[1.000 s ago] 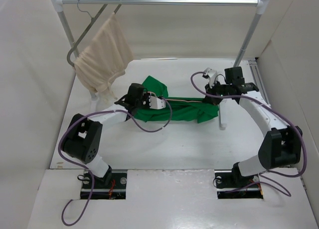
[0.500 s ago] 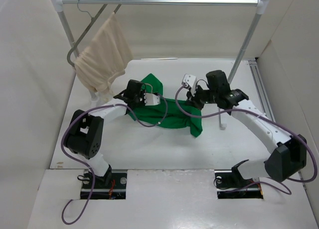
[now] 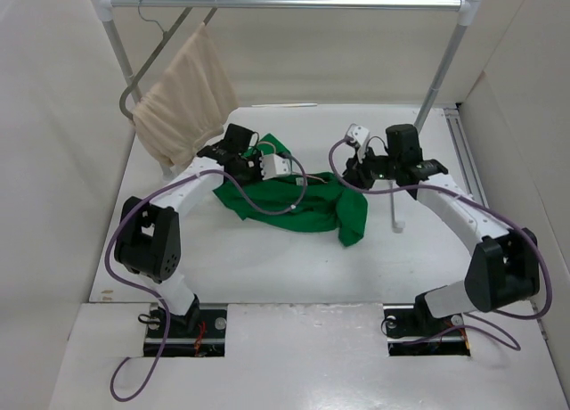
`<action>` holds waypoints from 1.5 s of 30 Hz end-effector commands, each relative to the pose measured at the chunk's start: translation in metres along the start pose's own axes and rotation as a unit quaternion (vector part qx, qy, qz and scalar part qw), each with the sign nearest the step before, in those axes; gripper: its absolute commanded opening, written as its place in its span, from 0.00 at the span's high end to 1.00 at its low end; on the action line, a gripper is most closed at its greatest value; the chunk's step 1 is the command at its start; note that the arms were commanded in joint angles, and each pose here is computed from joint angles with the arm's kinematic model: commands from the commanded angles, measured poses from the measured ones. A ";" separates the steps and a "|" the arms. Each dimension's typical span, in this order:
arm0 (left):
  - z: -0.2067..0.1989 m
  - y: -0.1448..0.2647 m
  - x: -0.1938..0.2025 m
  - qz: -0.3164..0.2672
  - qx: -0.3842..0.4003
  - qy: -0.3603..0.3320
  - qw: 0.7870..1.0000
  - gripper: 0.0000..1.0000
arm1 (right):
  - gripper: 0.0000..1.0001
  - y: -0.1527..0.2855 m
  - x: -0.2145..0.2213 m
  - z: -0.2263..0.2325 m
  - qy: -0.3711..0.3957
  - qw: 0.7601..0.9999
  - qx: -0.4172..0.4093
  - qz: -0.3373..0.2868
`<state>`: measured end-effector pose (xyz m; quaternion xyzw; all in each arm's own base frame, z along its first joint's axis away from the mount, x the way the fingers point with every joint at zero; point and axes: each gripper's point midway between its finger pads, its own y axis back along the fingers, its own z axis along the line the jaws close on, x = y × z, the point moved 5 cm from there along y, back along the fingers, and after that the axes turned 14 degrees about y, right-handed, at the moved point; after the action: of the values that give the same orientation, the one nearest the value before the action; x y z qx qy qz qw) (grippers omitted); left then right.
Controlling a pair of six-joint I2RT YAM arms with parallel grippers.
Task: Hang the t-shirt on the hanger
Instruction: Place tshirt on hanger, then hang the hanger with tshirt onto the clothesline
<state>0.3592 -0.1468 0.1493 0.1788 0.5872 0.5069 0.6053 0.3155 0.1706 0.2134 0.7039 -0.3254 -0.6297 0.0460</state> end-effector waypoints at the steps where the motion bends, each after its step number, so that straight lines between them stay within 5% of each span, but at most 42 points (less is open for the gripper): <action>1: -0.028 0.022 -0.009 -0.029 0.087 0.022 0.996 1.00 | 0.57 0.005 0.007 -0.011 0.007 1.000 -0.001 -0.002; 2: -0.030 0.025 -0.010 -0.032 0.092 0.016 0.995 1.00 | 0.51 0.005 0.007 -0.014 0.013 1.000 -0.001 0.006; 4: -0.035 0.027 -0.011 -0.038 0.111 0.020 0.993 1.00 | 0.23 0.010 -0.012 -0.021 0.051 0.999 0.002 -0.003; 5: -0.033 0.031 -0.017 -0.046 0.111 0.013 0.993 1.00 | 0.19 0.010 -0.019 -0.021 0.061 0.998 0.001 -0.007; 12: -0.031 0.036 -0.033 -0.060 0.105 0.009 0.993 1.00 | 0.20 -0.013 -0.081 0.006 0.149 0.983 -0.058 -0.092; 22: -0.030 0.040 -0.034 -0.063 0.095 0.006 0.993 1.00 | 0.32 -0.086 -0.046 0.025 0.121 0.976 -0.156 -0.088; 25: -0.031 0.040 -0.034 -0.066 0.099 0.011 0.993 1.00 | 0.54 -0.099 -0.054 0.015 0.110 0.982 -0.124 -0.093; 26: -0.031 0.040 -0.034 -0.066 0.099 0.011 0.993 1.00 | 0.64 -0.101 -0.053 0.014 0.102 0.983 -0.122 -0.095; 27: -0.032 0.040 -0.034 -0.065 0.099 0.017 0.993 1.00 | 0.87 -0.100 -0.054 0.009 0.083 0.986 -0.112 -0.094; 29: -0.027 0.044 -0.034 -0.077 0.096 0.029 0.992 1.00 | 1.00 -0.094 -0.058 0.001 0.079 0.987 -0.092 -0.102; 41: 0.005 0.048 -0.002 -0.094 0.066 0.100 0.988 0.89 | 1.00 -0.023 -0.029 0.014 0.045 0.991 -0.062 -0.110; 45: 0.010 0.052 -0.020 -0.129 0.079 0.115 0.982 0.65 | 1.00 -0.014 -0.041 0.012 0.042 0.991 -0.045 -0.116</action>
<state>0.3451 -0.1419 0.1823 0.1270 0.7005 0.3970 0.5792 0.3077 0.2093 0.2072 0.7364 -0.2247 -0.6358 0.0545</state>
